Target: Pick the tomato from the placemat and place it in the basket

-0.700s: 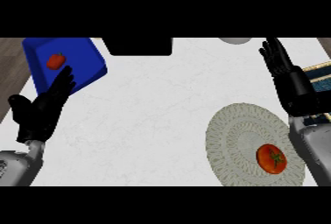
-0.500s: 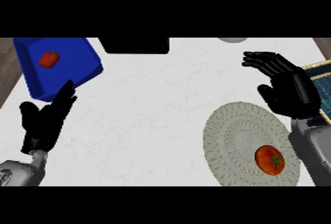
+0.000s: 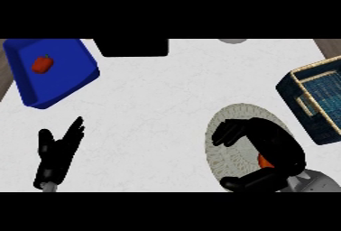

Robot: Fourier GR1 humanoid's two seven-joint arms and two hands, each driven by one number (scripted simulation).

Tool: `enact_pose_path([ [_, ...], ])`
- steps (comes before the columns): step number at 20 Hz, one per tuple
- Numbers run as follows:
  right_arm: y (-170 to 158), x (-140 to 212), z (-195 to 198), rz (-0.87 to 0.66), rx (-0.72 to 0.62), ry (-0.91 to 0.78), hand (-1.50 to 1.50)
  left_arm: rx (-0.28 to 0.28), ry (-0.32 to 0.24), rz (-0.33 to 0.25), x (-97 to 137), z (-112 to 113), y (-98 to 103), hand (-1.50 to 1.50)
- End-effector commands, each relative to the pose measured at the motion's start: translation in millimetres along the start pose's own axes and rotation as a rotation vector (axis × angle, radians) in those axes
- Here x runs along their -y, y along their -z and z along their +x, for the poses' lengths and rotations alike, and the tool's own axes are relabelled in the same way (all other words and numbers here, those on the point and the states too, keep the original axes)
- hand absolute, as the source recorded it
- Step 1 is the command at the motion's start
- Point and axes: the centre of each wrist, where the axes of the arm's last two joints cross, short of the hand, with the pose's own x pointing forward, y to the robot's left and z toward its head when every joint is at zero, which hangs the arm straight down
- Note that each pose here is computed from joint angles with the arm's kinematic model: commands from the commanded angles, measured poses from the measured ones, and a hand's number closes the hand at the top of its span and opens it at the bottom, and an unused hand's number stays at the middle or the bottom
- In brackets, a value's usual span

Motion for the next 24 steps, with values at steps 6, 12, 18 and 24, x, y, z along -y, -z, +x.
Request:
enact_pose_path([
  [6,-23.5,57.6,79.3,-0.081,-0.218,-0.710,-1.50,-0.109,-0.017,0.027,-15.6,-28.4,-13.0,0.00],
  [12,-15.1,82.7,171.5,0.018,-0.346,-0.992,-1.50,-0.147,-0.022,0.043,-6.6,-44.0,-17.4,0.00],
  [18,-9.1,110.7,243.2,0.189,-0.523,-1.053,-1.50,-0.136,-0.018,0.014,-7.4,-48.6,-26.3,0.00],
  [24,-18.0,130.0,262.2,0.360,-0.708,-1.038,-1.50,-0.110,-0.016,0.013,-10.9,-39.7,-14.1,0.00],
])
